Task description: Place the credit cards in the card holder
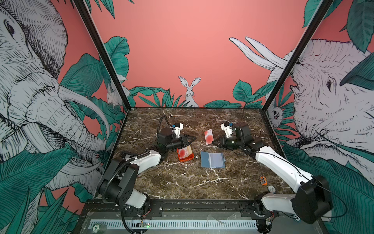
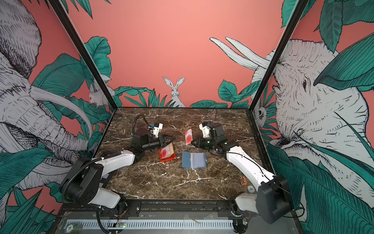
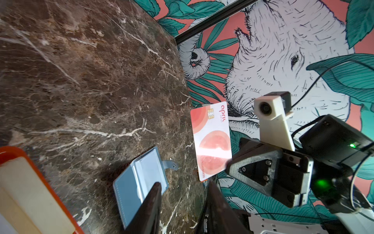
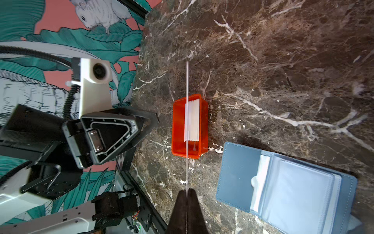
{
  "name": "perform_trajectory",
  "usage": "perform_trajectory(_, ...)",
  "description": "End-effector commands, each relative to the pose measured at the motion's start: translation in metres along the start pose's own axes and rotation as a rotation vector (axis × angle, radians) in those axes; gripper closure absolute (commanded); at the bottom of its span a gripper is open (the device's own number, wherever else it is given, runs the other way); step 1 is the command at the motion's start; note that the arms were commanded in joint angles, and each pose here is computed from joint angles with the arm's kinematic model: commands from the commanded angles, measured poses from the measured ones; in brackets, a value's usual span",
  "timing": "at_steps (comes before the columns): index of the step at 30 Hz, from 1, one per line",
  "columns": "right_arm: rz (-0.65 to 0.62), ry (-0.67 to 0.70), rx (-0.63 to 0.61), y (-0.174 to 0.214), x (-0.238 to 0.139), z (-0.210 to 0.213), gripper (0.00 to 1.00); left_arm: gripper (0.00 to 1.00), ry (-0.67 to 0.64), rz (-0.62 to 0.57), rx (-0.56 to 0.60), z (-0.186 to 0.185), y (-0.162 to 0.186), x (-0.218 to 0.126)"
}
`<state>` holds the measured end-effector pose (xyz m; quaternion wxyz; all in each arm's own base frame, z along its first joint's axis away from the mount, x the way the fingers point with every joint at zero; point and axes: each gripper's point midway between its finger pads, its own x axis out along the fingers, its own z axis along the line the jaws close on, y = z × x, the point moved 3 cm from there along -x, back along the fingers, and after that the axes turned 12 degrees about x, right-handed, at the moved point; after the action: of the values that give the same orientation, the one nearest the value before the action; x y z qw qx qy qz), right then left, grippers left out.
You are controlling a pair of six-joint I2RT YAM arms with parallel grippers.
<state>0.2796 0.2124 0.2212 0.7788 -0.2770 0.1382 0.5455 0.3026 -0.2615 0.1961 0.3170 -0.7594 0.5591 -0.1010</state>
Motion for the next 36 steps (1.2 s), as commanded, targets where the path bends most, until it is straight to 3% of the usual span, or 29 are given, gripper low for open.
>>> perform_trajectory(1,-0.005,-0.136,-0.032,-0.003,-0.017,0.02,1.0,0.62,0.125,-0.022,0.042,-0.034,-0.015,0.007)
perform_trajectory(13,0.0,-0.315,0.009,-0.004,-0.034,0.033,1.0,0.66,0.284,0.019,0.006,-0.059,-0.014,0.03)
perform_trajectory(20,0.026,-0.343,0.021,-0.001,-0.031,0.032,1.0,0.68,0.327,0.023,-0.017,-0.063,-0.014,0.036)
perform_trajectory(36,0.051,-0.32,0.053,0.001,-0.017,0.016,1.0,0.83,0.378,0.027,-0.024,-0.07,-0.012,0.041)
